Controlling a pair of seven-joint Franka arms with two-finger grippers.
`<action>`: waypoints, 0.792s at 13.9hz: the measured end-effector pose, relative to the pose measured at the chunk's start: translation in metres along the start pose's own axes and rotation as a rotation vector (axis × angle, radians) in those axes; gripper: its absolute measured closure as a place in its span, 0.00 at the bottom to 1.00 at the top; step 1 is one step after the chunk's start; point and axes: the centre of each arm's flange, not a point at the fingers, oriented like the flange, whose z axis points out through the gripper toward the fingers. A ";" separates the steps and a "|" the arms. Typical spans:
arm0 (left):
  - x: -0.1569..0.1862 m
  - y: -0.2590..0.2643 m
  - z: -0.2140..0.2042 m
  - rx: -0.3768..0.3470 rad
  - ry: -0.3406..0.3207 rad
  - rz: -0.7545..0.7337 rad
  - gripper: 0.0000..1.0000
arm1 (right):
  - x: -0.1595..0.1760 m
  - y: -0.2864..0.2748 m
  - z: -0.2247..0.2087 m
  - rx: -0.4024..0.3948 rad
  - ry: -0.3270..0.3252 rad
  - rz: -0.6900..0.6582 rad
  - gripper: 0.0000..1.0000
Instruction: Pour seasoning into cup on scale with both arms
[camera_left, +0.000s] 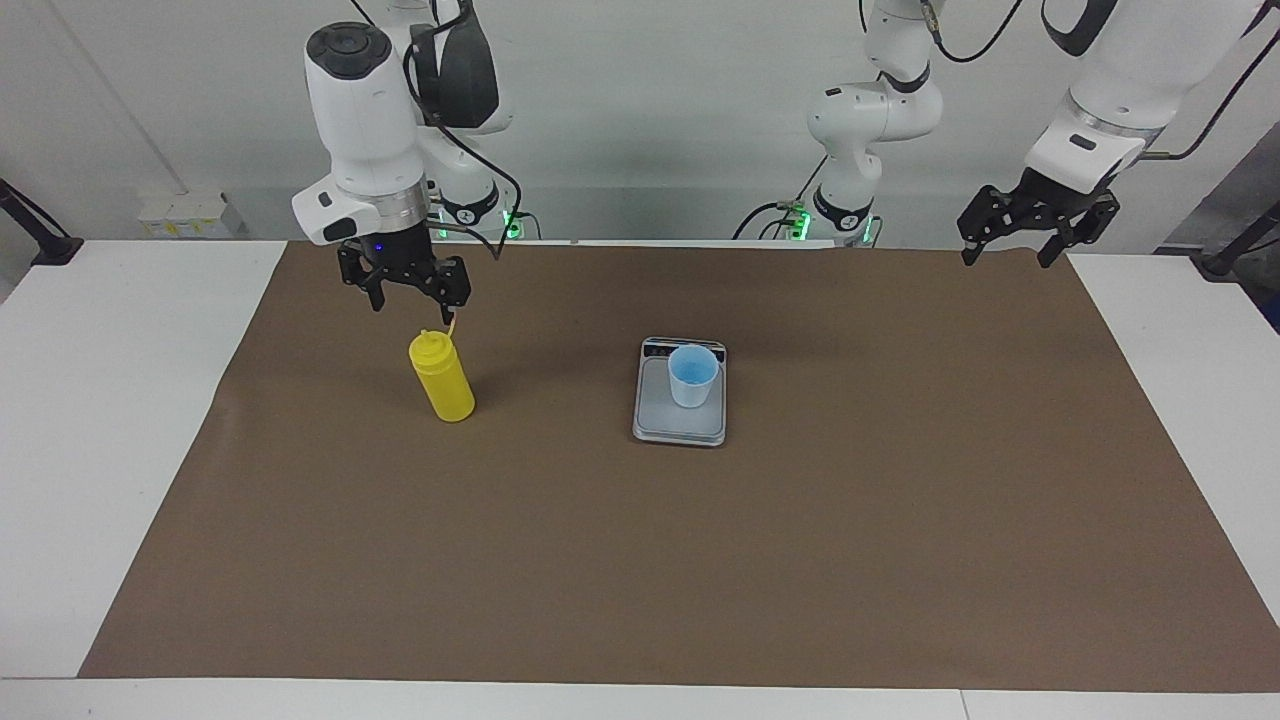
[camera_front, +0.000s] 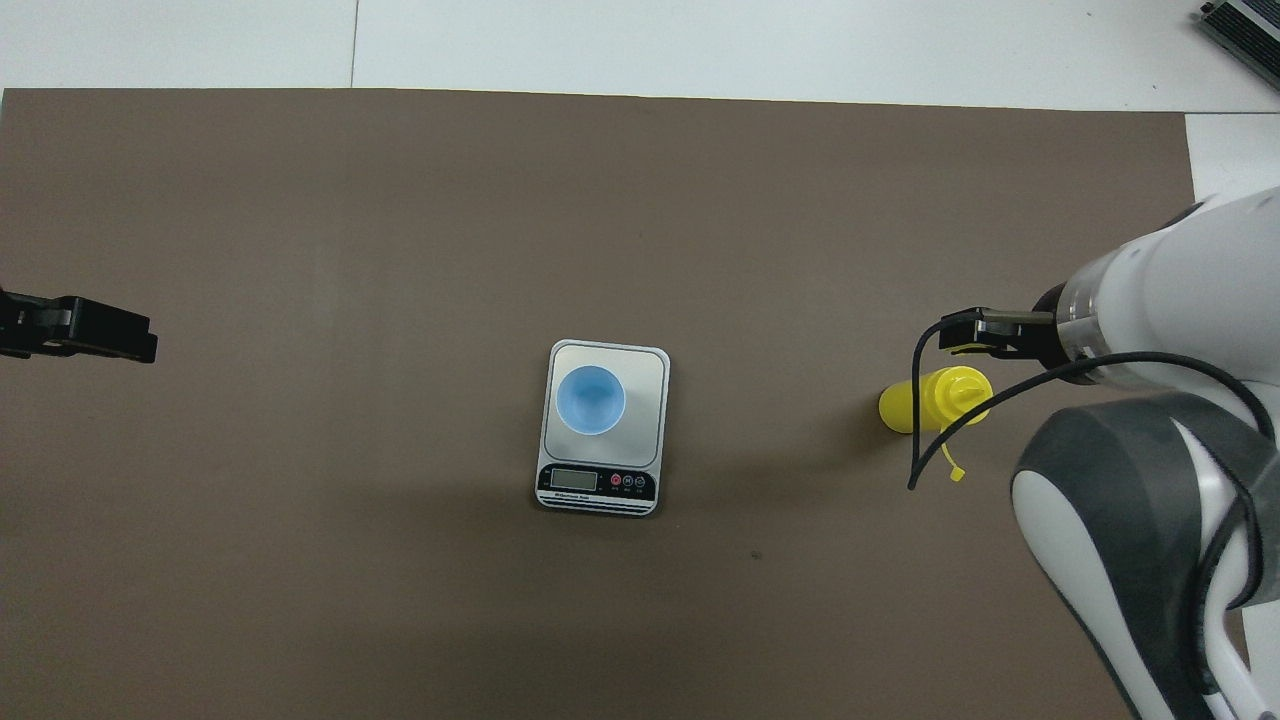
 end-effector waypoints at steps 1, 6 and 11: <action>0.000 0.000 0.000 0.000 0.000 0.000 0.00 | 0.001 0.003 -0.009 0.000 0.003 -0.030 0.00; 0.000 0.000 0.000 0.000 0.000 0.000 0.00 | 0.007 0.020 -0.049 0.033 -0.056 -0.051 0.00; 0.000 0.000 0.000 0.000 0.000 0.000 0.00 | 0.013 0.030 -0.059 0.085 -0.098 -0.024 0.00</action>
